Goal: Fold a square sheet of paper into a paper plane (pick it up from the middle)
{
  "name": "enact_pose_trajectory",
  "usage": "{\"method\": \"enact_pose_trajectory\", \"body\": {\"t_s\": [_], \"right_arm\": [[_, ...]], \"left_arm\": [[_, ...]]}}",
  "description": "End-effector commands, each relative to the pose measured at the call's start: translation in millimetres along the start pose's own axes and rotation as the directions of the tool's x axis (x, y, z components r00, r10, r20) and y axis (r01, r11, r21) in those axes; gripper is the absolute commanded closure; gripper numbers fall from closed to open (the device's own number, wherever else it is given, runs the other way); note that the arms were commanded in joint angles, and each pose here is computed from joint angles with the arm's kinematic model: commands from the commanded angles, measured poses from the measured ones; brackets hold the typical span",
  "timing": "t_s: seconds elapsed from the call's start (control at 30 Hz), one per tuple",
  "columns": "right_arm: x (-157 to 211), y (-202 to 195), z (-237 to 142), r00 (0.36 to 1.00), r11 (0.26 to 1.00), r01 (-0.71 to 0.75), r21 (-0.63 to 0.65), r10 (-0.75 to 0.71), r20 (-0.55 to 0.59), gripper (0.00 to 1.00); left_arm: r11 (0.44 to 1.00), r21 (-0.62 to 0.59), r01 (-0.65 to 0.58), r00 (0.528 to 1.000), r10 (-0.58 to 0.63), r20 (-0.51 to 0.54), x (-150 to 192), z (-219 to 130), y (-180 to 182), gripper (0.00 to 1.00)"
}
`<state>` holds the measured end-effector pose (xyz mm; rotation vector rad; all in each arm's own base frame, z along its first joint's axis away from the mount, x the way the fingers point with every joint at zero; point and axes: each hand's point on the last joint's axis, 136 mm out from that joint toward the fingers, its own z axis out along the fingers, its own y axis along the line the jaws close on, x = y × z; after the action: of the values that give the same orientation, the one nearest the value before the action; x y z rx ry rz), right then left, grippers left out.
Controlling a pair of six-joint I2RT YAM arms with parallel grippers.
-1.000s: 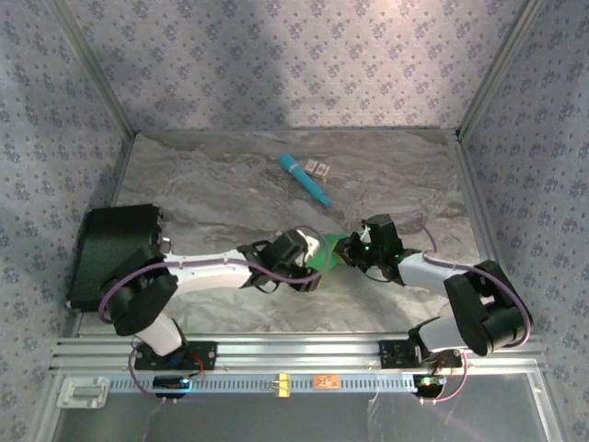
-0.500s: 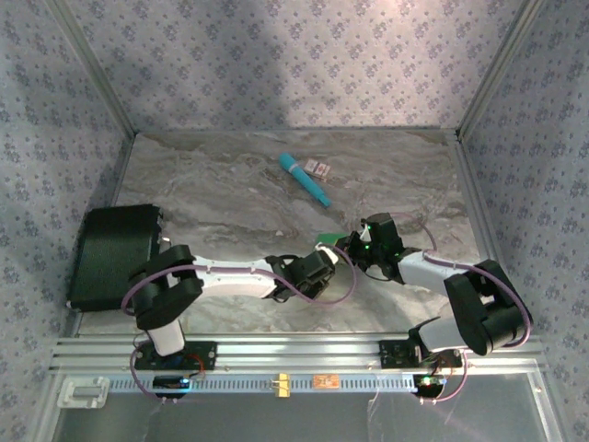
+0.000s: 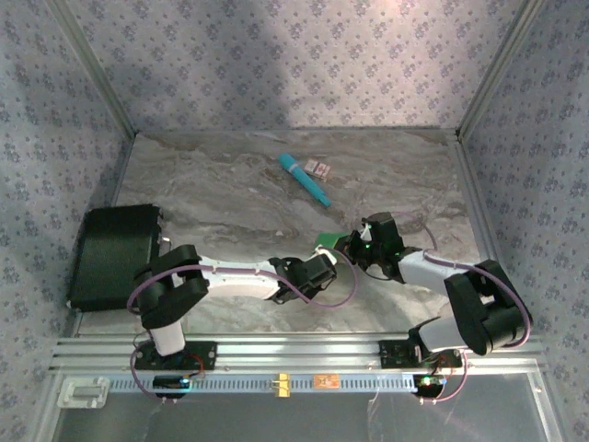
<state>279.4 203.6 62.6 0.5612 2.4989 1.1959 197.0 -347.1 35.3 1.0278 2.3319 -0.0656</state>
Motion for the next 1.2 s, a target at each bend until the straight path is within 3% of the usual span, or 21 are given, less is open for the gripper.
{"method": "enact_pose_trajectory", "body": {"t_s": [0.0,0.4,1.17], "right_arm": [[-2.6,3.9,0.7,1.000,1.000,-0.004,-0.004,0.004,-0.009,0.93],[-2.5,4.2,0.8,1.000,1.000,-0.007,-0.007,0.007,-0.006,0.94],[-0.7,5.5,0.0,1.000,1.000,-0.013,-0.009,0.013,0.006,0.95]], "left_arm": [[1.000,-0.015,-0.006,1.000,0.006,0.015,-7.4,-3.8,-0.1,0.69],[1.000,-0.010,0.010,1.000,-0.009,0.024,-11.2,-6.4,-0.3,0.64],[0.997,-0.065,0.046,0.998,-0.049,-0.041,-4.2,-8.2,7.6,0.66]]}}
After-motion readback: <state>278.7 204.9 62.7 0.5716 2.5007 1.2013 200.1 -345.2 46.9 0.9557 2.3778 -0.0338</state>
